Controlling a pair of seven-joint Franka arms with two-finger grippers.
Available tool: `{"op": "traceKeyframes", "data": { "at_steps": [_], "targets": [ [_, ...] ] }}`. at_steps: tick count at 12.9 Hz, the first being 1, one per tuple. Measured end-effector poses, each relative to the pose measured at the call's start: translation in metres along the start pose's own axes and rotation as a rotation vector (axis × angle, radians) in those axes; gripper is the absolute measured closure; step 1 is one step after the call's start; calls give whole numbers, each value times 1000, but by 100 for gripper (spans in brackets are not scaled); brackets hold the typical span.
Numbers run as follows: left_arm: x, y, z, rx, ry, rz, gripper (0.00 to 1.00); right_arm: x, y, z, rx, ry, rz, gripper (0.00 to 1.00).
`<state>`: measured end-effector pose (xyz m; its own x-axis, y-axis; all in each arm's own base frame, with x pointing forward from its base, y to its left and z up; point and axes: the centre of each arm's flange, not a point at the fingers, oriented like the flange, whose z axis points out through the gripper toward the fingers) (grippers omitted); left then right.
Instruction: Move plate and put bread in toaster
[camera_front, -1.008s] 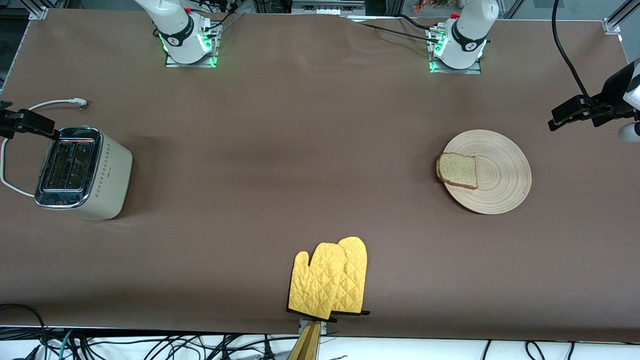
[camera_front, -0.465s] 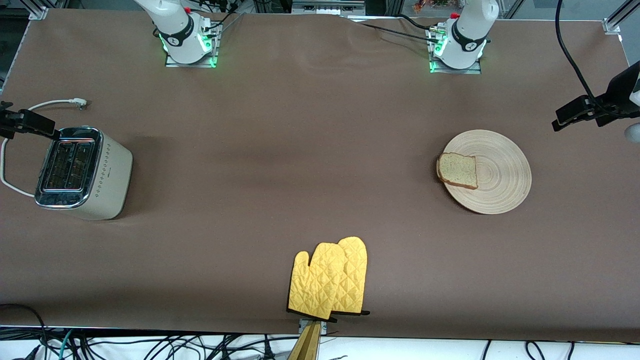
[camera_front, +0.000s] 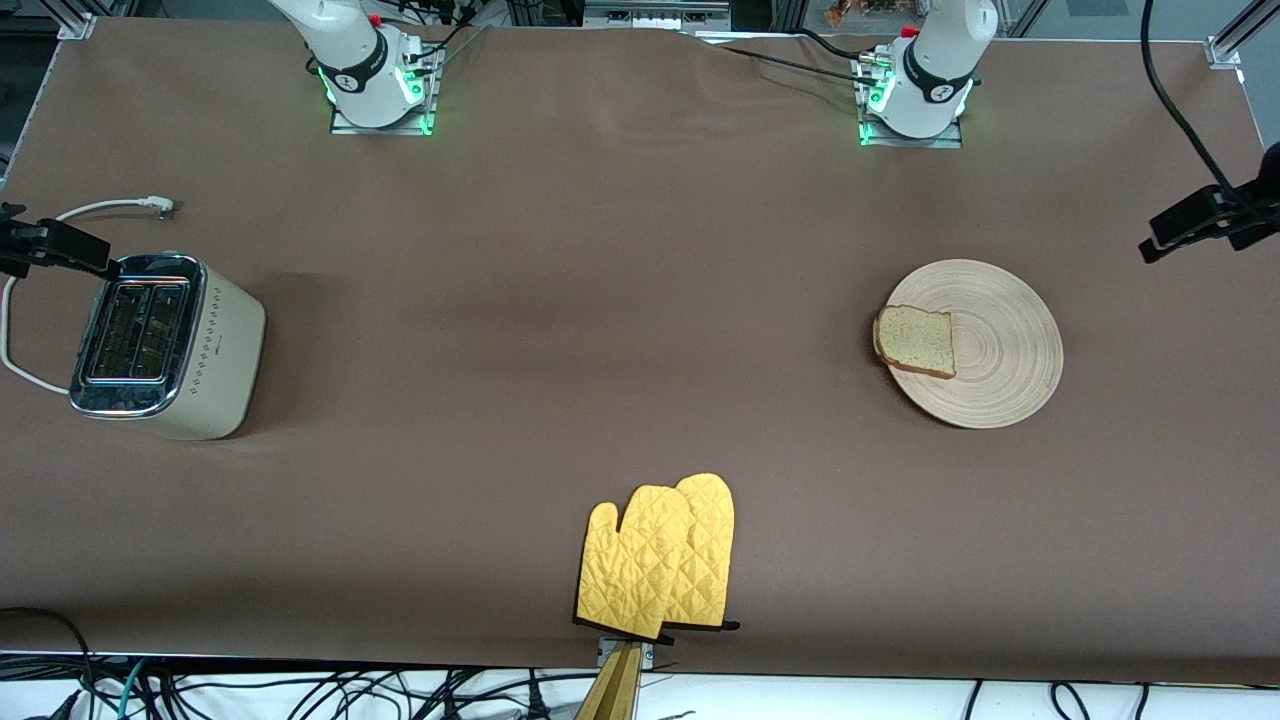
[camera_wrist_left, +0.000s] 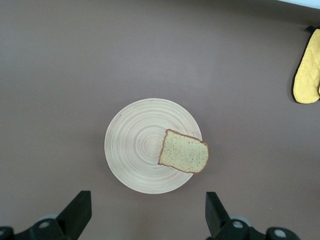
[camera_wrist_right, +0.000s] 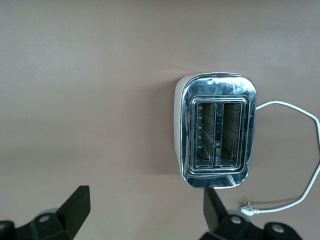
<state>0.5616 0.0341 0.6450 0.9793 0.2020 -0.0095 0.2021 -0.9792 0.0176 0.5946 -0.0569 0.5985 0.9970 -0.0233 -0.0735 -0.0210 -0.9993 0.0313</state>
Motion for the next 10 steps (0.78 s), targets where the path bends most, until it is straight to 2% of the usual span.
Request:
{"op": "traceKeyframes", "data": {
  "at_steps": [10],
  "targets": [
    [4, 14, 12, 3, -25, 26, 0, 0, -2, 0, 25, 2, 0, 0]
  ]
}}
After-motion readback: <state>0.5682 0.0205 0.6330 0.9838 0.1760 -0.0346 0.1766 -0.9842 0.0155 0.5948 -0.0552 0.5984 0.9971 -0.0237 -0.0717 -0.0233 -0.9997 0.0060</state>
